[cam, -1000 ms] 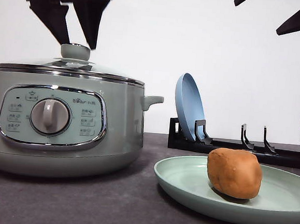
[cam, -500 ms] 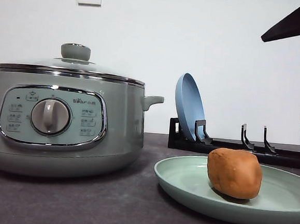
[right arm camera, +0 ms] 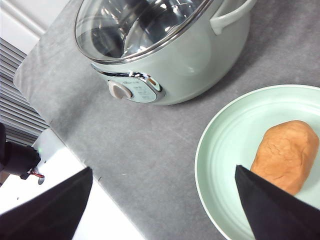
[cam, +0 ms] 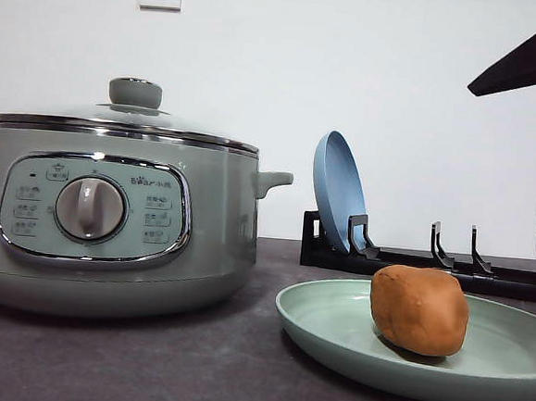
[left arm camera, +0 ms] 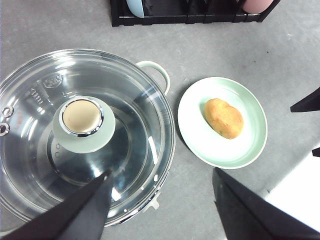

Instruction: Transfer potato from steamer to green plate

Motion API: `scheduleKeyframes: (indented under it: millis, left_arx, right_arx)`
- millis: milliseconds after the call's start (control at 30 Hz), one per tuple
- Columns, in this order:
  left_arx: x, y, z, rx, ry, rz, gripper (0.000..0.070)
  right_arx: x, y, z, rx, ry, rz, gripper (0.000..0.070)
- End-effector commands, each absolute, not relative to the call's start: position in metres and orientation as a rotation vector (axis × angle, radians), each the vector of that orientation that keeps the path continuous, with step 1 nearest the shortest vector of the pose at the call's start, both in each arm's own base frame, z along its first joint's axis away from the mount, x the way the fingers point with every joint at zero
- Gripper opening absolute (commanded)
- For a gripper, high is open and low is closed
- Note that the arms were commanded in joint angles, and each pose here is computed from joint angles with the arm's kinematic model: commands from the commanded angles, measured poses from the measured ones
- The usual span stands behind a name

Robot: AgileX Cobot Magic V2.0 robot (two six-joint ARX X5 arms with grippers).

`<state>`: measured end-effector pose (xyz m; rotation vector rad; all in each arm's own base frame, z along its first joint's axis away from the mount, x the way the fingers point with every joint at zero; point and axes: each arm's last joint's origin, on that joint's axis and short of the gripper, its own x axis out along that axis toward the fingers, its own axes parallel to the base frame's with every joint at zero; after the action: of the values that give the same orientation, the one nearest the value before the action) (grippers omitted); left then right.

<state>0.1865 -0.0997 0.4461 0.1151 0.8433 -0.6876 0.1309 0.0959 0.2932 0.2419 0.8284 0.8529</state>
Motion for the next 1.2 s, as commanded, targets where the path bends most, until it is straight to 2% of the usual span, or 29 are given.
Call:
scheduleKeyframes:
  millis: [0,33,100,133,200,233,267,1167]
  left_arx:
    - [0.1855,-0.1005,0.4529,0.112,0.814,-0.697,0.0383]
    - [0.1855,-0.1005,0.4528,0.112,0.815,-0.697,0.0372]
    - [0.1854,-0.1004,0.4529,0.112,0.815,-0.697,0.0281]
    - [0.1854,-0.1004,0.4529,0.112,0.815,-0.697,0.0208]
    - [0.1854,-0.1004,0.4529,0.112,0.815,-0.697,0.0034]
    - [0.1854,-0.1004,0.4529,0.112,0.815,-0.697,0.0011]
    - [0.1854,-0.1004,0.4529,0.112,0.815,-0.697,0.0002]
    - [0.1864,-0.1006,0.4547,0.116,0.789,-0.700,0.0001]
  right_arx:
    - [0.1308,0.0970,0.2982,0.234,0.812,0.867,0.0543]
    - [0.1307,0.0969,0.2980,0.233,0.815,0.866,0.0500]
    - [0.1306,0.0968,0.2977,0.232,0.819,0.863,0.0392]
    - [0.1305,0.0967,0.2976,0.232,0.820,0.863,0.0318]
    - [0.1305,0.0967,0.2974,0.222,0.817,0.866,0.0125]
    - [0.1304,0.0967,0.2975,0.214,0.812,0.871,0.0041]
    - [0.1304,0.0967,0.2975,0.207,0.808,0.874,0.0007]
    - [0.1309,0.0969,0.2982,0.204,0.797,0.878,0.0000]
